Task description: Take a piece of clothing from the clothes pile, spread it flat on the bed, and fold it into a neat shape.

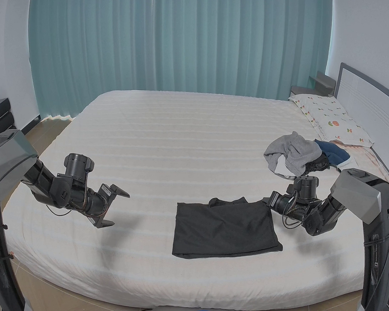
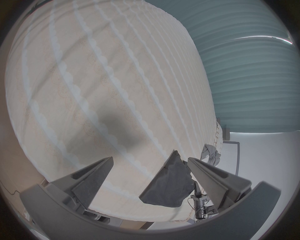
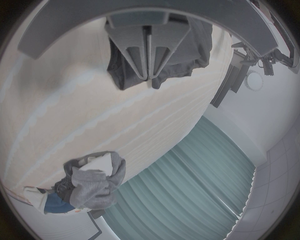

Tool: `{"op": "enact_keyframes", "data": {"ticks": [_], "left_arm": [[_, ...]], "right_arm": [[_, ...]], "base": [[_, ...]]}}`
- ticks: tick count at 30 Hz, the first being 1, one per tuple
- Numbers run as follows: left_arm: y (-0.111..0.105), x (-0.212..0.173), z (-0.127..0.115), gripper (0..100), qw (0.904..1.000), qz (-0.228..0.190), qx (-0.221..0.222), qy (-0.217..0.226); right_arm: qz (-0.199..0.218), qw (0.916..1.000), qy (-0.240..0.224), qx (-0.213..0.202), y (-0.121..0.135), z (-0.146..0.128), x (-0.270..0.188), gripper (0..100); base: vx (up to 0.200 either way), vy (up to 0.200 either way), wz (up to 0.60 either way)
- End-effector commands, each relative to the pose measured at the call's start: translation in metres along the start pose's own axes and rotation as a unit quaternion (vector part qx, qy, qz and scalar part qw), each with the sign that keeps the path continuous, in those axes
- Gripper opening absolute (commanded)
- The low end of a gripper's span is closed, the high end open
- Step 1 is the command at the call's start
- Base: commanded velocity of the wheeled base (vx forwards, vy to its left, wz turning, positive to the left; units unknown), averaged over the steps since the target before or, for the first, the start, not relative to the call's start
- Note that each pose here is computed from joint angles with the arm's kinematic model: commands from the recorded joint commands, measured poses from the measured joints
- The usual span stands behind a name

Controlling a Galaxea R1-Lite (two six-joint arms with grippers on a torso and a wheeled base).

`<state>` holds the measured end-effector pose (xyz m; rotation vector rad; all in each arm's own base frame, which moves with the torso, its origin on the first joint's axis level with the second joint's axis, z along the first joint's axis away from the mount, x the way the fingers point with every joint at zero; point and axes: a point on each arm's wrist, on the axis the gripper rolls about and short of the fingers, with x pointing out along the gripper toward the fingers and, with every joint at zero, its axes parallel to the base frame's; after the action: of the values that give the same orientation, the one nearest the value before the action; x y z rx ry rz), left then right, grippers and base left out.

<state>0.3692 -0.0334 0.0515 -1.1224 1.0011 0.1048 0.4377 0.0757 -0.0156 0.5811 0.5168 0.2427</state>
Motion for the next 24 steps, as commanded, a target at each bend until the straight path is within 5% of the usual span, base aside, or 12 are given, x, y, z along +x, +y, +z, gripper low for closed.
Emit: {"op": "enact_keyframes", "data": {"ticks": [1, 24], "left_arm": [[0.000, 0.001, 0.000, 100, 1.0000, 0.001, 0.000, 0.000], [0.000, 0.002, 0.000, 100, 1.0000, 0.001, 0.000, 0.001]], "right_arm": [[-0.006, 0.9998, -0.020, 0.001, -0.002, 0.010, 0.001, 0], [-0.047, 0.9987, -0.016, 0.011, -0.031, -0.005, 0.019, 0]], "base": [[0.000, 0.000, 0.00], [0.000, 0.000, 0.00]]}}
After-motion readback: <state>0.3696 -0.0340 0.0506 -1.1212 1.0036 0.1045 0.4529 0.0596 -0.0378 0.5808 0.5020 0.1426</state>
